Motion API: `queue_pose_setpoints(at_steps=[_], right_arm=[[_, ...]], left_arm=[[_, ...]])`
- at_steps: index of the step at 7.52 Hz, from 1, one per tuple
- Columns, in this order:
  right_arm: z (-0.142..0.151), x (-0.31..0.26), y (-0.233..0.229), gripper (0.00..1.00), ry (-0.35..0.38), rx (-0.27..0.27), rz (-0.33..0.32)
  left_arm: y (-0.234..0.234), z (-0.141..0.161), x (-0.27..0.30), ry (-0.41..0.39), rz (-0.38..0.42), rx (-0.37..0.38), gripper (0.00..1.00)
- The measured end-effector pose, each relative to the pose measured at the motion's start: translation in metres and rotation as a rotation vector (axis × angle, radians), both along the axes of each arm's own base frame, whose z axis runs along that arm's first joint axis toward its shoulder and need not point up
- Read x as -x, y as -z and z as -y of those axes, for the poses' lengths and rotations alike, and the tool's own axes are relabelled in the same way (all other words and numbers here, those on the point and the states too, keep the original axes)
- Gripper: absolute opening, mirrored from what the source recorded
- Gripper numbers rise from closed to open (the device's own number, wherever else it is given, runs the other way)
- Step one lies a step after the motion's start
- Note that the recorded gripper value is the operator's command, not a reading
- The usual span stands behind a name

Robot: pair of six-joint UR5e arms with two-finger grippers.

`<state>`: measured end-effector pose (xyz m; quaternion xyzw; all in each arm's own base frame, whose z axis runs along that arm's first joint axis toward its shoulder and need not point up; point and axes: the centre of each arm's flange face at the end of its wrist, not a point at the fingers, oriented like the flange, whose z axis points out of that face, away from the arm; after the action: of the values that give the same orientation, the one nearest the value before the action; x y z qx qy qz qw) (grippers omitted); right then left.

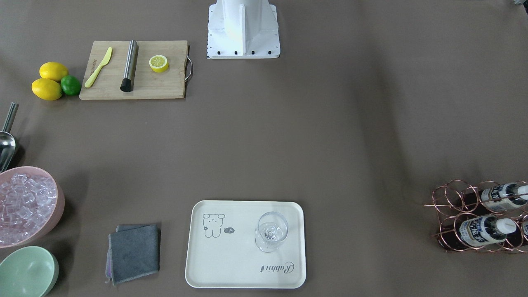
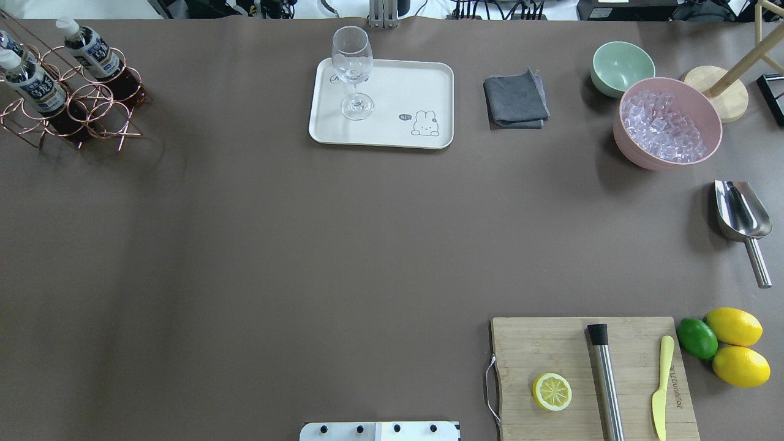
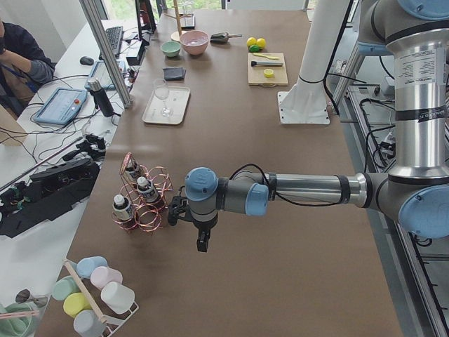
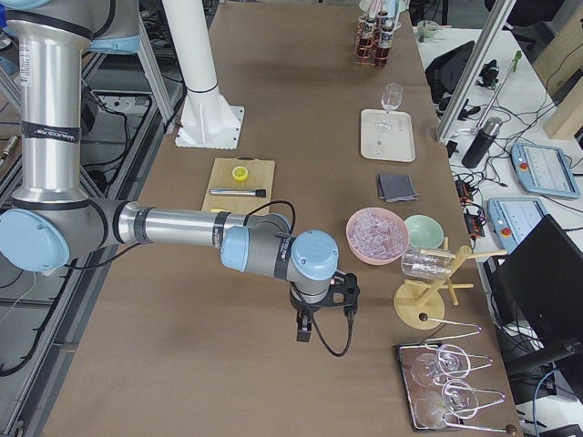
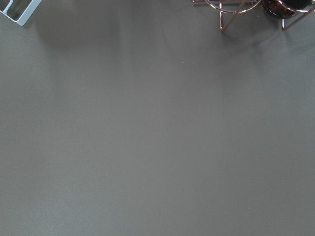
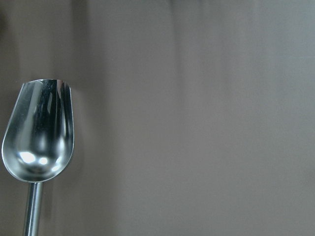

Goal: Take tea from basket to plate

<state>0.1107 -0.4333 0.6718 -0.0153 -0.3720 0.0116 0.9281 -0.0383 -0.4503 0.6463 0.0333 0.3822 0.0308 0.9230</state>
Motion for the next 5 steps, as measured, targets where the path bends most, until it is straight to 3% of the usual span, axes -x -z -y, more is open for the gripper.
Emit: queue_pose_setpoints(at_steps=[5], right_arm=[[0.0002, 0.0002, 0.0009, 1.0, -0.001, -0.001, 0.003]], left_arm=[[0.0015, -0.0007, 0.0023, 0.003, -0.002, -0.01, 0.98]])
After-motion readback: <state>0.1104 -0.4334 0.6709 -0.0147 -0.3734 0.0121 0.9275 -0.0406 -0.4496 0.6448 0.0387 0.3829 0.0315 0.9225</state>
